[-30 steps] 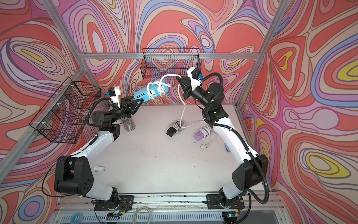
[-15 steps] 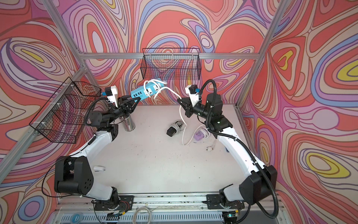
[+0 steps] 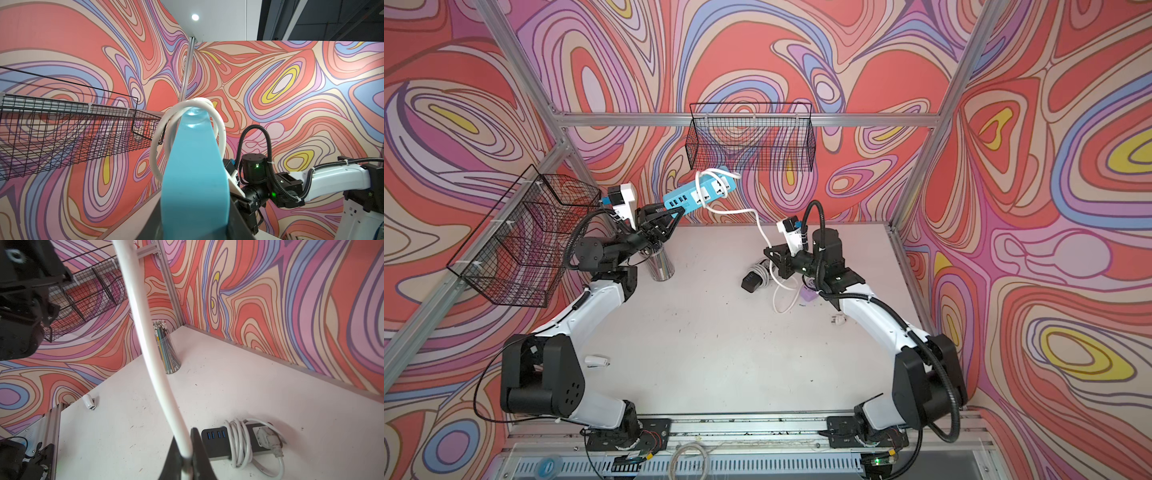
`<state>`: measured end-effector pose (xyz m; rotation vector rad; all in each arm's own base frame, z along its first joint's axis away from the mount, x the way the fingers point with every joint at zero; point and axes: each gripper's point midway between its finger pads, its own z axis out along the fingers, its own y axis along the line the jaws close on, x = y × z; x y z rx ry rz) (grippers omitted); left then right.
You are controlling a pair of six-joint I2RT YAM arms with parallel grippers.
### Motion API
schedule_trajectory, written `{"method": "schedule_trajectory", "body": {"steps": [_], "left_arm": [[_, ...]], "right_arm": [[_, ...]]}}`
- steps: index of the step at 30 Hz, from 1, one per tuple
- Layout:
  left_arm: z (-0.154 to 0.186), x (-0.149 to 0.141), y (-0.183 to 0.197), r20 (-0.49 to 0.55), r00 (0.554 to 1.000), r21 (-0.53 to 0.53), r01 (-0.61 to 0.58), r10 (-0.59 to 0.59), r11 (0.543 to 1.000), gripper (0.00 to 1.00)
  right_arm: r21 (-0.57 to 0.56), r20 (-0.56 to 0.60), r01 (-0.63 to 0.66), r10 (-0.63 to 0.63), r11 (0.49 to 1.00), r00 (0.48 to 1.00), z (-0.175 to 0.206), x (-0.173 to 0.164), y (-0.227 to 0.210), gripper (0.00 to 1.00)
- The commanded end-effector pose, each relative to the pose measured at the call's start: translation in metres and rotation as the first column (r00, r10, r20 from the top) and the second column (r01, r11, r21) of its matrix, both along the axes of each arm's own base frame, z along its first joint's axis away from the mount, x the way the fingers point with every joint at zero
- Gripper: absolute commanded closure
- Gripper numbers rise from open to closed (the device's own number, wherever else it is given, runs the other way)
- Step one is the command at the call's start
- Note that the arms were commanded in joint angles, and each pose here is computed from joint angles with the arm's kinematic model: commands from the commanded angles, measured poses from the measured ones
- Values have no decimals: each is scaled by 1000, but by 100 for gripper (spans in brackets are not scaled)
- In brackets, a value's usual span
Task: Unwrap the cord wrapped around the power strip
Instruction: Unwrap the power cord from the power strip.
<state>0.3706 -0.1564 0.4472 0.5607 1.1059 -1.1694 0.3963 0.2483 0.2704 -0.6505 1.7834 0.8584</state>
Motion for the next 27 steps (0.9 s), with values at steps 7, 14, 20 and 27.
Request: {"method": "schedule_trajectory", "body": {"steps": [7, 14, 20, 27], "left_arm": [[27, -21, 0, 104, 995, -34, 1, 2, 999, 100], [21, -22, -18, 78, 996, -35, 54, -51, 998, 100], [15, -25, -35, 65, 993, -33, 98, -95, 995, 100], [8, -23, -43, 46, 992, -32, 117, -115, 993, 100]], "right_arm": [[29, -132, 81, -77, 996, 988, -81, 75, 18, 100], [1, -91, 154, -153, 988, 984, -78, 129, 23, 100], [42, 41, 179, -181, 983, 983, 1, 166, 21, 100], [89, 264, 181, -198, 980, 944, 146, 167, 11, 100]]}}
